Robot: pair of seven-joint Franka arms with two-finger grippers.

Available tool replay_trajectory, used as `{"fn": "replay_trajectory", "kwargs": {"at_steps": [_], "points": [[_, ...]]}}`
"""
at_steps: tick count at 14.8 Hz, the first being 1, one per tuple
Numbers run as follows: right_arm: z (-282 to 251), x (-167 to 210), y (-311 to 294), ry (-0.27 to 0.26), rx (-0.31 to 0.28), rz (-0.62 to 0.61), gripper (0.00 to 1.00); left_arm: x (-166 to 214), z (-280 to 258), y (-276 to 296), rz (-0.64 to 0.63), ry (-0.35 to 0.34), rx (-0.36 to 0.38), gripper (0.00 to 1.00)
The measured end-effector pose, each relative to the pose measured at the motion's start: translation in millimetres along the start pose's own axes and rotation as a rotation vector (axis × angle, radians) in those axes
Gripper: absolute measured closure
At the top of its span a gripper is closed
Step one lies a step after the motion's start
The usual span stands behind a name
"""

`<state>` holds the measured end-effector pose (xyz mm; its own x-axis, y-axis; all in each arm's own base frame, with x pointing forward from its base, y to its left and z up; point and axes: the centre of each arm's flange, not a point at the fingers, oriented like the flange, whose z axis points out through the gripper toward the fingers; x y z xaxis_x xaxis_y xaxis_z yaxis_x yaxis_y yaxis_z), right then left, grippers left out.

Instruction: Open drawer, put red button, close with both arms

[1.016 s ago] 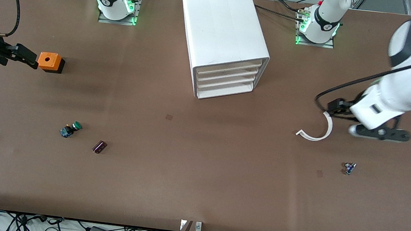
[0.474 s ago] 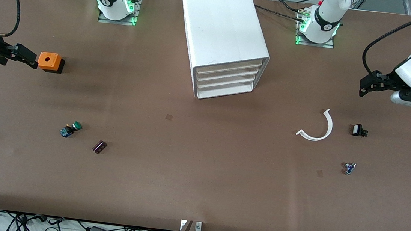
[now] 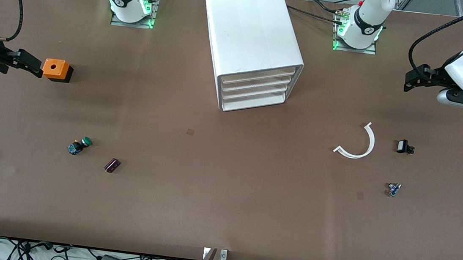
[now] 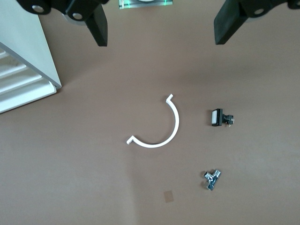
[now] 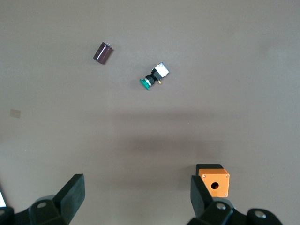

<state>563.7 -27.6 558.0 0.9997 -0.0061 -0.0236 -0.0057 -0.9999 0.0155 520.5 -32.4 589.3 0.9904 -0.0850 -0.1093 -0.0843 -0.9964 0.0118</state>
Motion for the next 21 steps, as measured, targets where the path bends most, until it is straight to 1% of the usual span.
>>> {"fn": "replay_trajectory", "kwargs": {"at_steps": [2,8,21], "points": [[0.0,0.1,-1.2,0.0,0.0,-0.002,0.0,3.5,-2.2,0.2,0.001,0.003,0.0,0.0],[-0.2,0.1,-2.1,0.001,0.0,-0.004,0.0,29.8,-9.1,2.8,0.01,0.024,0.0,0.0],[-3.2,-1.4,-2.0,0.006,0.0,-0.004,0.0,34.0,-12.0,6.4,0.017,0.032,0.001,0.0]]}}
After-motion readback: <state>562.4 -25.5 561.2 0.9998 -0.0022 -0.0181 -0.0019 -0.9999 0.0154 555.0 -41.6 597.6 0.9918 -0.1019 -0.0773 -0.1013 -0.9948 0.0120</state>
